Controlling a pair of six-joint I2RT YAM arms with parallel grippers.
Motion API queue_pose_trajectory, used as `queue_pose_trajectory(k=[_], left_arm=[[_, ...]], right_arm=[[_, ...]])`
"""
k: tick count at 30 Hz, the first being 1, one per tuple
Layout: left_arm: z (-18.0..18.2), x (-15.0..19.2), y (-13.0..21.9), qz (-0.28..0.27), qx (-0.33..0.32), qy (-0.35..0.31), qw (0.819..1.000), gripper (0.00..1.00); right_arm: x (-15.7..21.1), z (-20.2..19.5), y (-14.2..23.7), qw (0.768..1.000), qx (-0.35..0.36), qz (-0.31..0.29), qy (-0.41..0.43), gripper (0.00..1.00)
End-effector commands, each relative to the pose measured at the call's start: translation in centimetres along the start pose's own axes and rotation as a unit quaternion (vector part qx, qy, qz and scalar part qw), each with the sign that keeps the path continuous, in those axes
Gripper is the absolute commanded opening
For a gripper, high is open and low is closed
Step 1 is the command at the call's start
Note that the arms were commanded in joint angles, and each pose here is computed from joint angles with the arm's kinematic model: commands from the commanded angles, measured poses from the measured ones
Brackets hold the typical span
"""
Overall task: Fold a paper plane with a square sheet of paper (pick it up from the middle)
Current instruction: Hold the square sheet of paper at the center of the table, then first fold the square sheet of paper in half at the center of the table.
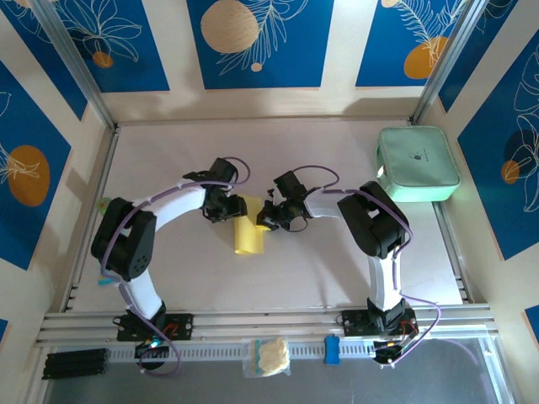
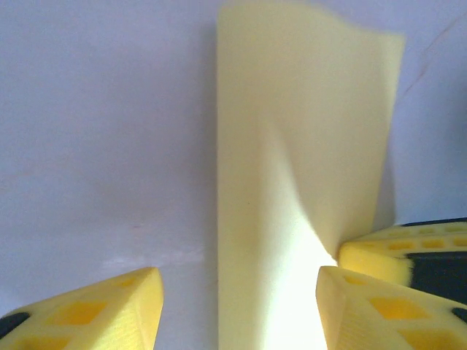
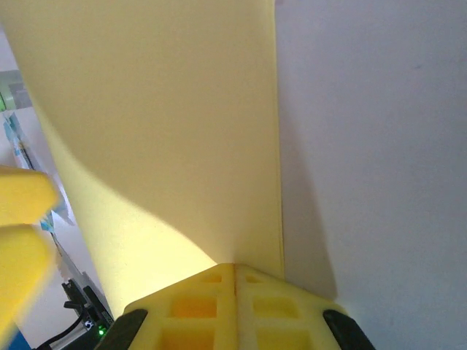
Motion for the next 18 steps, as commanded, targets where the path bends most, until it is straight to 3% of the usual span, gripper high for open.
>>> queue_pose_trajectory(k=[1, 4, 9, 18], left_arm=[[-1.0, -1.1, 3.2, -0.031, 0.034, -0.002, 0.999, 0.58], [-2.7, -1.2, 3.6, -0.036, 0.098, 0.005, 0.994, 0.5], [-4.1, -0.7, 1.7, -0.009, 0.152, 0.026, 0.988, 0.35], [-4.1, 0.7, -1.6, 0.051, 0.151, 0.025, 0.987, 0.17]], right_arm=[[1.2, -6.2, -1.9, 0.991, 0.119, 0.021, -0.053, 0.02], [1.1, -6.2, -1.9, 0.991, 0.125, 0.022, -0.052, 0.02], [1.1, -6.4, -2.1, 0.99, 0.13, 0.026, -0.058, 0.02], [1.1, -6.8, -2.0, 0.987, 0.144, 0.025, -0.065, 0.02]])
Point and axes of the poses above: each hand's point on the last joint's axis, 136 mm out from that joint toward the fingers, its own y axis back along the fingers, its own z axis along the line the jaws close on, x = y × z, the point moved 6 cm from there along y, back along the fingers, and after that the axes turned 11 degrees about -y, right-handed, at the moved point
